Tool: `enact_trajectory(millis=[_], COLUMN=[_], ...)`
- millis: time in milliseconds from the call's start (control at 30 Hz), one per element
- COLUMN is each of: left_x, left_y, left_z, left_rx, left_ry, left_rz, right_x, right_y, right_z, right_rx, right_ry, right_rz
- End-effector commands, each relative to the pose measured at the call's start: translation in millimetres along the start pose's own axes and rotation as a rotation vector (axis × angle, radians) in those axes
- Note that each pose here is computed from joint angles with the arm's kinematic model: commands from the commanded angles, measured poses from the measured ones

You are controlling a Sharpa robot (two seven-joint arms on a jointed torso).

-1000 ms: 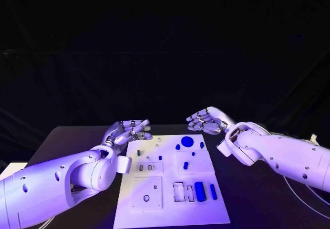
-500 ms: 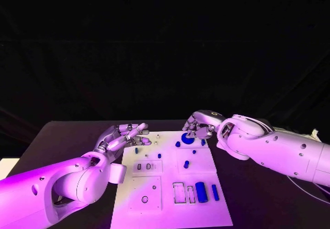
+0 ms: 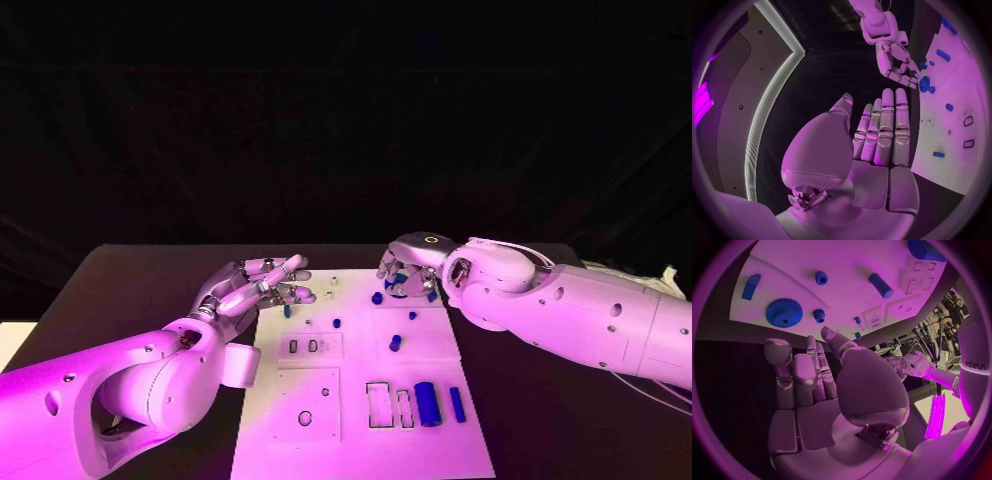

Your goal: Assemble the parts on the task board

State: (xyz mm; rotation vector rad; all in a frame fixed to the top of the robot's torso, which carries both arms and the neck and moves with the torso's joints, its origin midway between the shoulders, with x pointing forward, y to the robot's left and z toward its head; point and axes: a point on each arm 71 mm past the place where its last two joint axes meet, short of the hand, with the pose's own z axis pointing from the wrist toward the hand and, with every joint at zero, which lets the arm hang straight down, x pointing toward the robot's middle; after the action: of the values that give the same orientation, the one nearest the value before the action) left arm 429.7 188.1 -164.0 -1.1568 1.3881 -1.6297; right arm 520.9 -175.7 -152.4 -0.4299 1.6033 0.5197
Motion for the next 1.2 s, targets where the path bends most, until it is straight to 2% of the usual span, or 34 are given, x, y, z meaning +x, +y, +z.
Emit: enact_trajectory(millis=[33, 700, 1200], left_x=[2.1, 1.1, -1.4], left_y=[-1.4, -2.3, -2.5], left_z=[0.1, -0.6, 0.2], left_rx=[0.000, -0.002, -0.004], left_ry=[0.013, 0.008, 0.001], left_rz=[-0.018, -0.025, -0.022], right_x=[2.6, 9.5, 13.7], right_y=[1, 7, 8], right_z=[1.8, 13.3, 14.9], right_rx=[-0.001, -0.017, -0.025], right_ry=[0.044, 0.093, 0.132], right_rz=[-0.060, -0.076, -0.078])
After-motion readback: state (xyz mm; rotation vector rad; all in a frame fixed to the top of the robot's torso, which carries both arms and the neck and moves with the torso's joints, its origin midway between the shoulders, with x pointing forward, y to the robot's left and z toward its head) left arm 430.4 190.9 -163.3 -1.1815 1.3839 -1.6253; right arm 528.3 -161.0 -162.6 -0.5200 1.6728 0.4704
